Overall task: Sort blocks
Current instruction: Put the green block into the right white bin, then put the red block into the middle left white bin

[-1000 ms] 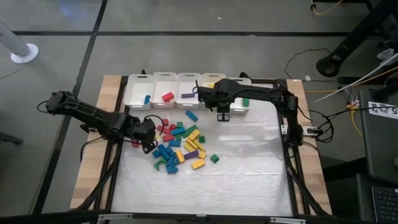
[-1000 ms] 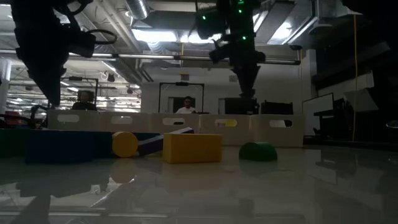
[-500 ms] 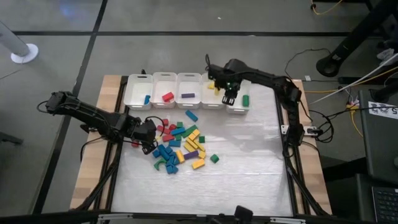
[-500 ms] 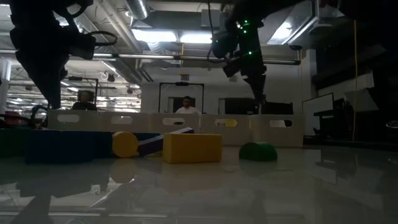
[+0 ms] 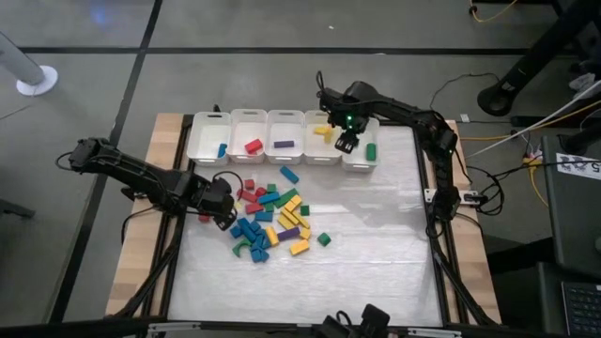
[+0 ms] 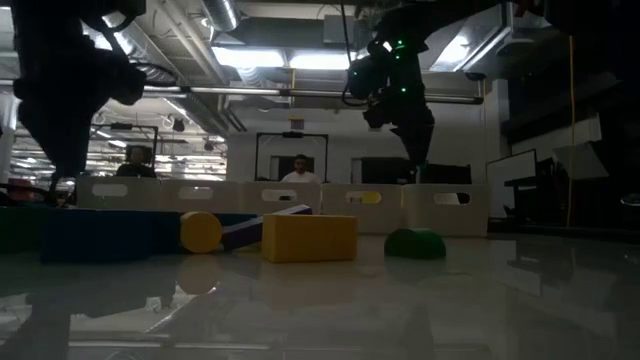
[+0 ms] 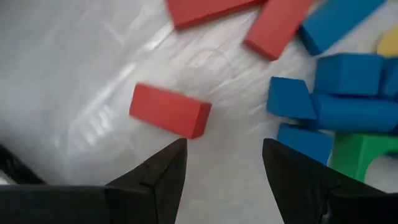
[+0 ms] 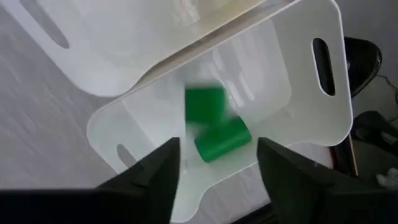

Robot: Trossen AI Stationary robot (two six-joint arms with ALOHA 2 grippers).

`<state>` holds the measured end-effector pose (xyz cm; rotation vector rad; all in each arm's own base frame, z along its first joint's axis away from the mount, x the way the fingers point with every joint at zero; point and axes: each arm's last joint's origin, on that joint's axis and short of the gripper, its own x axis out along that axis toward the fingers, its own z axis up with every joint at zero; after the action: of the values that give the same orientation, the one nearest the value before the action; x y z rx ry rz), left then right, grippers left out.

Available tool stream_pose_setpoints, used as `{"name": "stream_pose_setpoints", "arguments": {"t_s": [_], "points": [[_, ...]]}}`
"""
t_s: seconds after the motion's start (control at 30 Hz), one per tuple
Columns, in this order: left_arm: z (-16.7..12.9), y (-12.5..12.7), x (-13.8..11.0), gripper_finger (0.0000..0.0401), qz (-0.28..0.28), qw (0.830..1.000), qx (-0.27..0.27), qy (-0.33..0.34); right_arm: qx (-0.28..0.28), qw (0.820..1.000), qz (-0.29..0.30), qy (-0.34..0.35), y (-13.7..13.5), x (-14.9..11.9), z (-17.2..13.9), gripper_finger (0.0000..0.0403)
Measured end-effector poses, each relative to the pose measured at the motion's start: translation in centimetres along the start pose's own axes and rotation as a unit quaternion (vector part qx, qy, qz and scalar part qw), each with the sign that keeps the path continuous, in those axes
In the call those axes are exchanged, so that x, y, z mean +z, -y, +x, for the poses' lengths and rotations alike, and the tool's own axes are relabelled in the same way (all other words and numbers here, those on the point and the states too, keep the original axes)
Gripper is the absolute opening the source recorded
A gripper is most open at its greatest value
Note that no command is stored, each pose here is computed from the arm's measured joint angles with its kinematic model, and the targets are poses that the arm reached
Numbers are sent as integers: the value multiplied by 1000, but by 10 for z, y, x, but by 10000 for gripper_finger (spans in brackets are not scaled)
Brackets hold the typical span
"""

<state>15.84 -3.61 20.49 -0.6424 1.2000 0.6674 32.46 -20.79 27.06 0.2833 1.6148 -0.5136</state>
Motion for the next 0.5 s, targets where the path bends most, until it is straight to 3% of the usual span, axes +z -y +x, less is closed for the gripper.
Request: {"name": "stream_pose_setpoints", "arguments": {"t_s": [0.23, 0.5], "points": [[0, 0, 0, 198, -163, 987, -1, 0, -2, 1000, 4, 23, 0, 5, 0, 275], [9, -4, -3, 198, -287, 958, 9, -2, 1, 1000, 1, 23, -3, 5, 0, 282]]}}
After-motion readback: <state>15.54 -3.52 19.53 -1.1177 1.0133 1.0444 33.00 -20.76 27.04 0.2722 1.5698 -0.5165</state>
